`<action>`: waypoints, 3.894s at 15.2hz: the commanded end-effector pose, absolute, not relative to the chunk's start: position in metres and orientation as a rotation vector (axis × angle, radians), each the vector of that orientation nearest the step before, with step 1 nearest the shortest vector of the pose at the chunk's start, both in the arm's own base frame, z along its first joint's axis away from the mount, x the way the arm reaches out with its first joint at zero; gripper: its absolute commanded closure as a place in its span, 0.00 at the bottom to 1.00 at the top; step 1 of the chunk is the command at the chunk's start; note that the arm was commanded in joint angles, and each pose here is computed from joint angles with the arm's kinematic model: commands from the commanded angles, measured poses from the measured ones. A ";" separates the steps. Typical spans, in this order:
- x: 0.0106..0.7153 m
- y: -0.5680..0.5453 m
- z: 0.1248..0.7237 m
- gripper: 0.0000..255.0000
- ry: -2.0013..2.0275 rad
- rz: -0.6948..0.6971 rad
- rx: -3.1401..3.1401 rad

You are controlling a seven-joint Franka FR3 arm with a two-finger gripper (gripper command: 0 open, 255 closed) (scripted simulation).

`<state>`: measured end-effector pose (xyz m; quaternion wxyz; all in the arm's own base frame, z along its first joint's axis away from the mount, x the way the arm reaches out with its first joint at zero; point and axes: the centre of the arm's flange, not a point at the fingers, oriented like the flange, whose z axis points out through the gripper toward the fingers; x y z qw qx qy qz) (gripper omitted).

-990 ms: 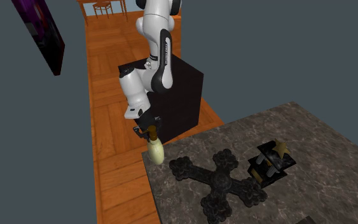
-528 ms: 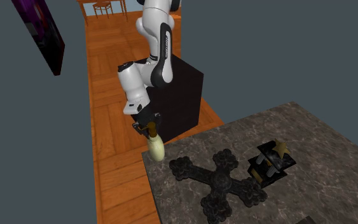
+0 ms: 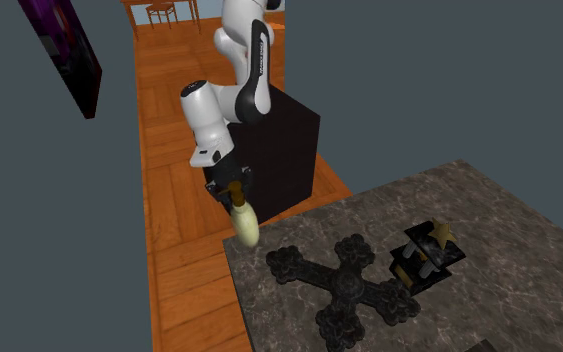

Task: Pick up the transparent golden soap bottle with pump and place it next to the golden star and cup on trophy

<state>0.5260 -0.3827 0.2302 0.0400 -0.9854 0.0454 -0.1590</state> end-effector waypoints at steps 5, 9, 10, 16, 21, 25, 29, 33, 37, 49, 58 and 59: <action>0.527 -0.383 0.263 1.00 0.139 -0.488 -3.019; 0.527 -0.383 0.284 1.00 0.139 -0.488 -3.019; 0.527 -0.383 0.289 1.00 0.139 -0.488 -3.019; 0.527 -0.383 0.321 1.00 0.139 -0.488 -3.019; 0.527 -0.383 0.347 1.00 0.139 -0.488 -3.019; 0.527 -0.383 0.368 1.00 0.139 -0.488 -3.019; 0.527 -0.383 0.389 1.00 0.139 -0.488 -3.019; 0.527 -0.383 0.410 1.00 0.139 -0.488 -3.019; 0.527 -0.383 0.432 1.00 0.139 -0.488 -3.019; 0.527 -0.383 0.495 1.00 0.139 -0.488 -3.019; 0.539 -0.360 0.531 1.00 0.139 -0.488 -3.019; 0.545 -0.348 0.531 1.00 0.139 -0.488 -3.019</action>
